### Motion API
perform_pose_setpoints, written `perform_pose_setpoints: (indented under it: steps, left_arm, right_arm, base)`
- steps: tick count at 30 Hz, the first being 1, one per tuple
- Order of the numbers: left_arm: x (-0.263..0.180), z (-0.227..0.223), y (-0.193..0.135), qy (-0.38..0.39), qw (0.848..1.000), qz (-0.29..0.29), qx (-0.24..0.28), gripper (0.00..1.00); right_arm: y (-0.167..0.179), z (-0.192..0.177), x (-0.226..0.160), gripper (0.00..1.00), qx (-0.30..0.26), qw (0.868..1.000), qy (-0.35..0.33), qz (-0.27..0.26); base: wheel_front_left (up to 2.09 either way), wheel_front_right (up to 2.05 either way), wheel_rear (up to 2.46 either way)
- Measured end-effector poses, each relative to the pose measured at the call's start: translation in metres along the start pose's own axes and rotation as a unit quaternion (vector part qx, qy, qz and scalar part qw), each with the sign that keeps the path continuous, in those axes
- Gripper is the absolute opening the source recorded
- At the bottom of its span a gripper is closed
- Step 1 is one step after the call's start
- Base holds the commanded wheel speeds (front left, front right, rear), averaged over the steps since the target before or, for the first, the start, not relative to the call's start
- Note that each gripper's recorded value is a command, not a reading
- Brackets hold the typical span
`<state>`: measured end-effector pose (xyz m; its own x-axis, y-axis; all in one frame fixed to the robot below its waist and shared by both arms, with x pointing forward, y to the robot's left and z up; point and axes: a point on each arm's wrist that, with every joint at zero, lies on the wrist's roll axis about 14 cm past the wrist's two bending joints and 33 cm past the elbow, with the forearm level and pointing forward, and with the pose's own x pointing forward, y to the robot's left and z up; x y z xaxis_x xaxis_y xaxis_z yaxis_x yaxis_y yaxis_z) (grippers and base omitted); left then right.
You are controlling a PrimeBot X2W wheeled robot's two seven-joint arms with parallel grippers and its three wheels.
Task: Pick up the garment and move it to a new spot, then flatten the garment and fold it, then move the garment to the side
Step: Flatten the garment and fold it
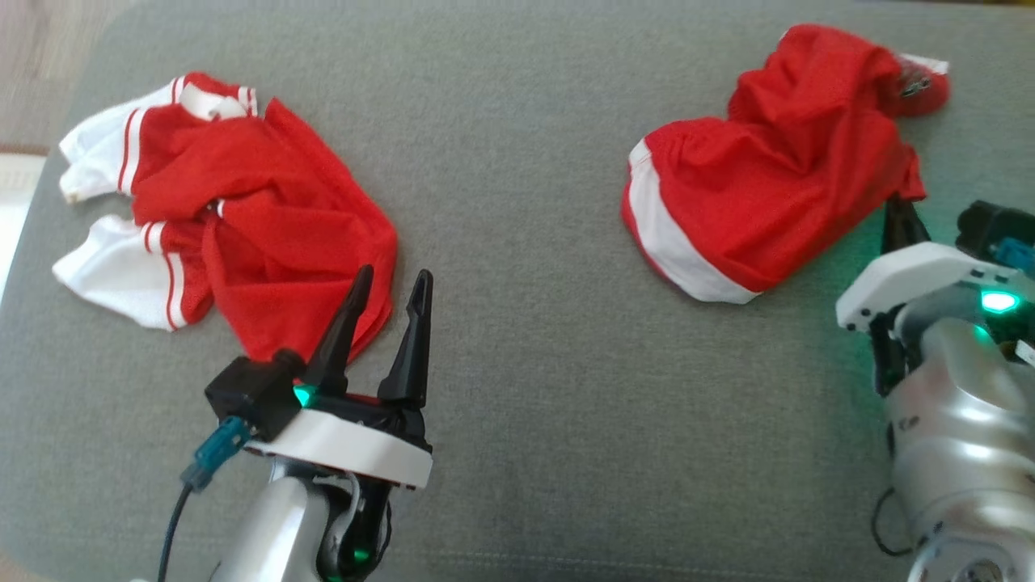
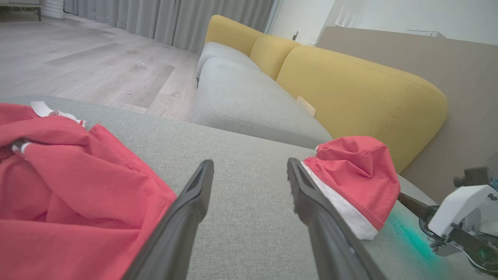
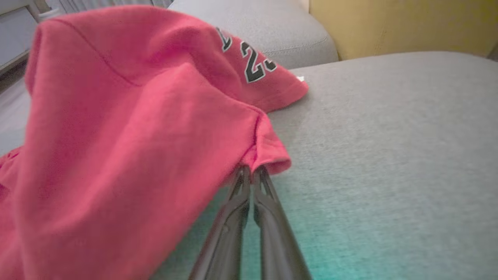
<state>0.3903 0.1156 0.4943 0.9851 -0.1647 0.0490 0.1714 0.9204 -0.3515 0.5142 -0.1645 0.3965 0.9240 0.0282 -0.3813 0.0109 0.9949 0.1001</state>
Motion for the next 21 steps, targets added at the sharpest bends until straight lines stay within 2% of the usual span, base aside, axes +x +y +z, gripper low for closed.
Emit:
perform_pose_setpoints:
  steps: [5,12,17,21]
  left_arm:
    - [-0.001,0.010,-0.011,-0.014,1.000,-0.013,0.000,1.00]
    - [-0.016,0.015,-0.023,-0.022,0.999,-0.024,-0.007,1.00]
    - [-0.023,0.023,-0.028,-0.034,0.999,-0.027,-0.008,1.00]
    - [-0.032,0.026,-0.029,-0.040,0.999,-0.024,-0.007,1.00]
  right_arm:
    - [-0.029,0.019,-0.017,0.00,-0.045,0.998,-0.029,-0.021]
    - [-0.048,0.076,-0.037,0.00,-0.125,0.988,-0.083,-0.028]
    - [-0.053,0.093,-0.049,0.00,-0.146,0.986,-0.076,-0.035]
    - [-0.075,0.086,-0.064,0.00,-0.157,0.985,-0.028,-0.062]
  base:
    - [0.00,0.00,0.00]
    - [0.00,0.00,0.00]
    - [0.00,0.00,0.00]
    - [0.00,0.00,0.00]
